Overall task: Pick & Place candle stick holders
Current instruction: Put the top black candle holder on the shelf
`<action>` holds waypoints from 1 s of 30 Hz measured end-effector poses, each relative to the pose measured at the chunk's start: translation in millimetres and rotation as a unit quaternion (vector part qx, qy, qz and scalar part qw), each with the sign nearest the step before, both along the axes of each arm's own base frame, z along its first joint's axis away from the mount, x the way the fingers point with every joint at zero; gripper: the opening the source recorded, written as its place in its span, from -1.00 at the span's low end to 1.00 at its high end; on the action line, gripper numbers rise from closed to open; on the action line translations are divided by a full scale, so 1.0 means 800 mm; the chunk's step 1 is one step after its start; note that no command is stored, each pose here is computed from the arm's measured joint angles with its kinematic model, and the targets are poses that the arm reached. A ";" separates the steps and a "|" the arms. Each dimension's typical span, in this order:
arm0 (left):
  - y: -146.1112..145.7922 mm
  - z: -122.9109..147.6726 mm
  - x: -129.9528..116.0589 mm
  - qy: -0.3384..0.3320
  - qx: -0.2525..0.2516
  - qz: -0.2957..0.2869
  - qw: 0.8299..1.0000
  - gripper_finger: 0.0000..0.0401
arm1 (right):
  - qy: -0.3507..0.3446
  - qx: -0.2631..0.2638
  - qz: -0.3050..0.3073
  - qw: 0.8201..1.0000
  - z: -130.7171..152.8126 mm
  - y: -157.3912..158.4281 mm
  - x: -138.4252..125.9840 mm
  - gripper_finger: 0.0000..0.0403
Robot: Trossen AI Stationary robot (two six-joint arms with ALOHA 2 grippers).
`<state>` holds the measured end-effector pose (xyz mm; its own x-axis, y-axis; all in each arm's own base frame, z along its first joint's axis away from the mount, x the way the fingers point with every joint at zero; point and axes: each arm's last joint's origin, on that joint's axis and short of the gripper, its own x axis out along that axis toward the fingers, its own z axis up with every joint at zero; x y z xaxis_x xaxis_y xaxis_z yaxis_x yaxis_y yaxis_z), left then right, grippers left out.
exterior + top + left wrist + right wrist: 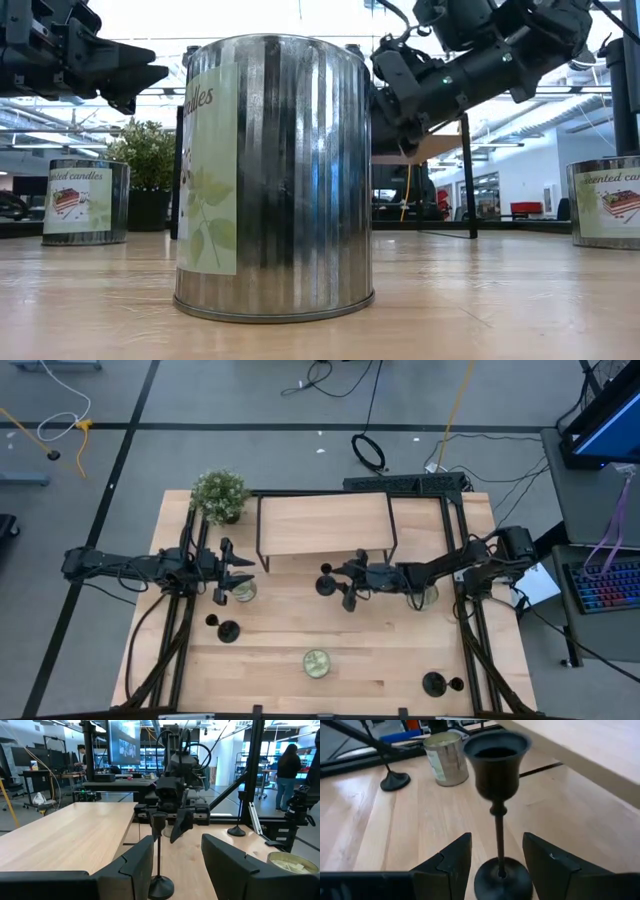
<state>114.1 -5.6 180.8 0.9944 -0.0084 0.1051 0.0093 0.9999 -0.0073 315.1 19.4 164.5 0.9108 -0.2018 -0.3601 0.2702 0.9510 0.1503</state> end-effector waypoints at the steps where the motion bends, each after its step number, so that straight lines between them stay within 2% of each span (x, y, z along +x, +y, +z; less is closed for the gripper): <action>1: 0.000 0.000 0.000 0.000 0.000 0.000 1.000 -0.13 | -0.002 0.000 0.000 1.000 -0.003 0.000 0.002 -0.16; 7: 0.000 0.000 0.000 0.000 0.000 0.000 1.000 -0.13 | -0.028 -0.007 0.035 0.999 -0.022 -0.005 0.020 -0.16; 12: 0.000 0.000 0.000 0.001 0.004 0.000 1.000 -0.13 | -0.014 -0.011 0.021 1.000 -0.034 -0.021 0.027 -0.19; 16: 0.000 -0.001 0.000 0.005 0.017 0.001 1.000 -0.13 | -0.013 0.003 0.045 0.999 -0.035 -0.027 0.028 -0.39; 22: 0.000 -0.005 0.000 0.019 0.018 0.001 1.000 -0.13 | -0.020 -0.006 0.057 0.998 -0.029 -0.028 0.027 -0.93; 26: 0.000 -0.006 0.000 0.024 0.018 0.001 1.000 -0.13 | -0.024 -0.002 0.073 0.997 -0.027 -0.024 0.027 -0.91; 30: 0.000 -0.006 0.000 0.024 0.018 0.001 1.000 -0.13 | -0.046 -0.003 0.094 0.994 -0.004 -0.017 0.022 -0.95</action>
<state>114.5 -5.6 176.1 0.9983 -0.0091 0.0568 0.0075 0.9996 0.0280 332.8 5.8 161.6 0.9615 -0.0265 -0.2734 0.0725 0.9845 0.1596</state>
